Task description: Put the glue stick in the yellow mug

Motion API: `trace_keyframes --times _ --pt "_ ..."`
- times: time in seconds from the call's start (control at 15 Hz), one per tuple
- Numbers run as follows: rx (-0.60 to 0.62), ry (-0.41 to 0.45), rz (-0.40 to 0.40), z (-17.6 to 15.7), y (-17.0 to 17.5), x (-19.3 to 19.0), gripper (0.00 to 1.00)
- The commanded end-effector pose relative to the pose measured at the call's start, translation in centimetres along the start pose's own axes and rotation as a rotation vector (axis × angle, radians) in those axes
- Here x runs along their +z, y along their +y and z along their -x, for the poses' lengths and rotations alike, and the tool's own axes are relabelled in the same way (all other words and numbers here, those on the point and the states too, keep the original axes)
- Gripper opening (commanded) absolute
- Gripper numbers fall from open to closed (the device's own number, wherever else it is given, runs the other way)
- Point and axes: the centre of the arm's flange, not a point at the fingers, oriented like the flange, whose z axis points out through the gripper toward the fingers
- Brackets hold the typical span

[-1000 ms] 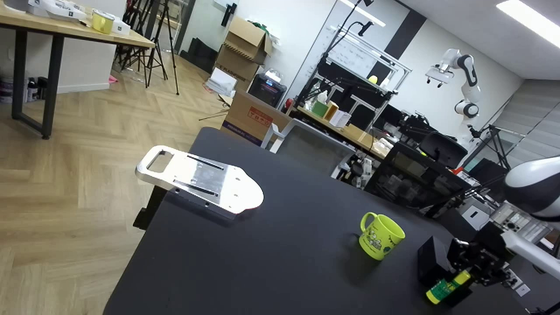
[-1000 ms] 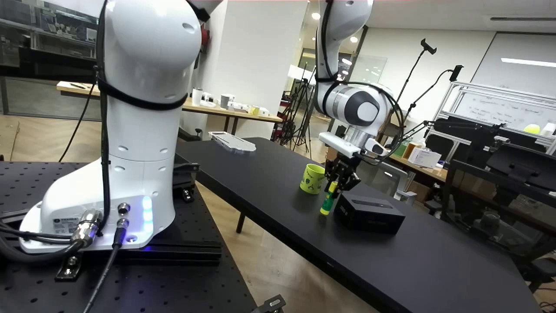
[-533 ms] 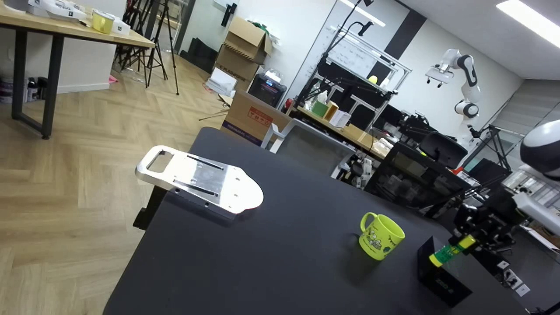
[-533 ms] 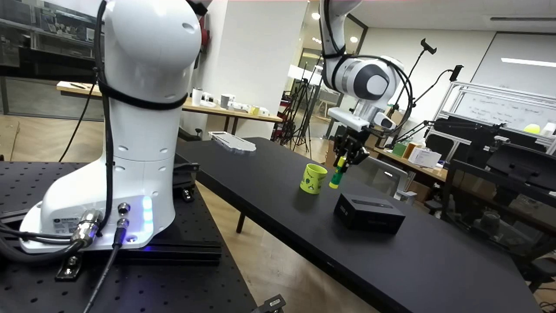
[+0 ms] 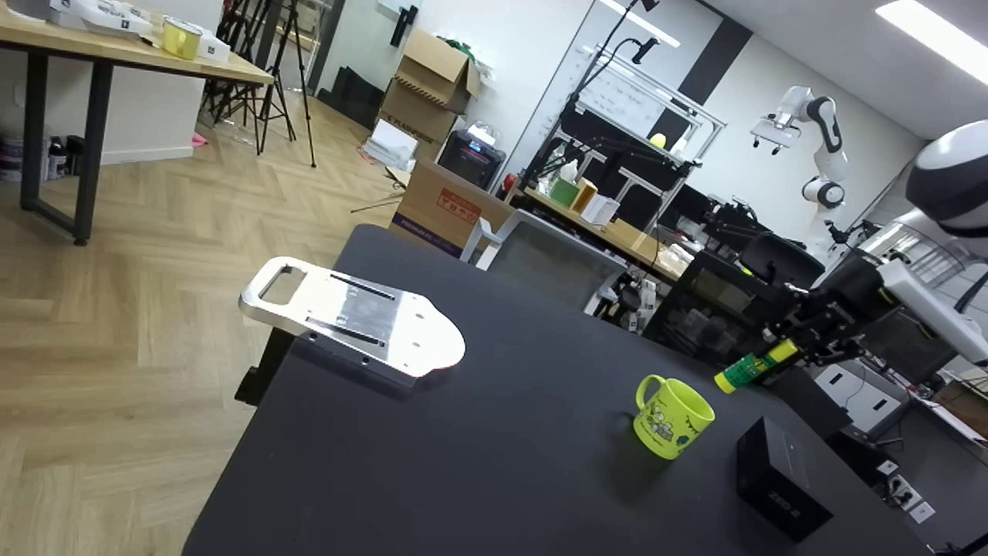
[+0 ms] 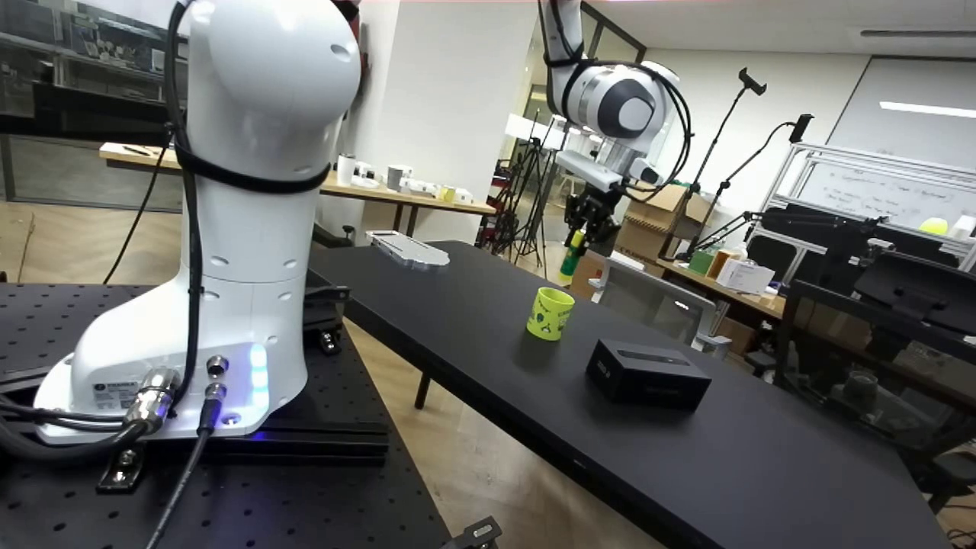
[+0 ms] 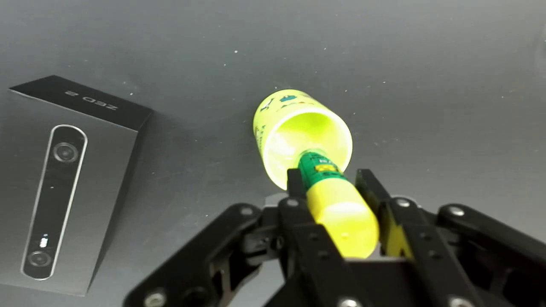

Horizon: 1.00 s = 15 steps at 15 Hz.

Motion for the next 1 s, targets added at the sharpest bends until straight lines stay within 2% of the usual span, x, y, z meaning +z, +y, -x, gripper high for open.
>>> trace_keyframes --times 0.0,0.33,0.6,0.93 --pt "-0.012 -0.027 0.003 0.4 -1.3 2.0 0.09" --pt "-0.019 -0.048 0.011 1.0 -0.5 6.4 0.09" --pt "-0.027 -0.015 0.011 1.2 -0.4 7.3 0.09" --pt "-0.022 -0.029 0.012 1.7 0.0 9.8 0.09"
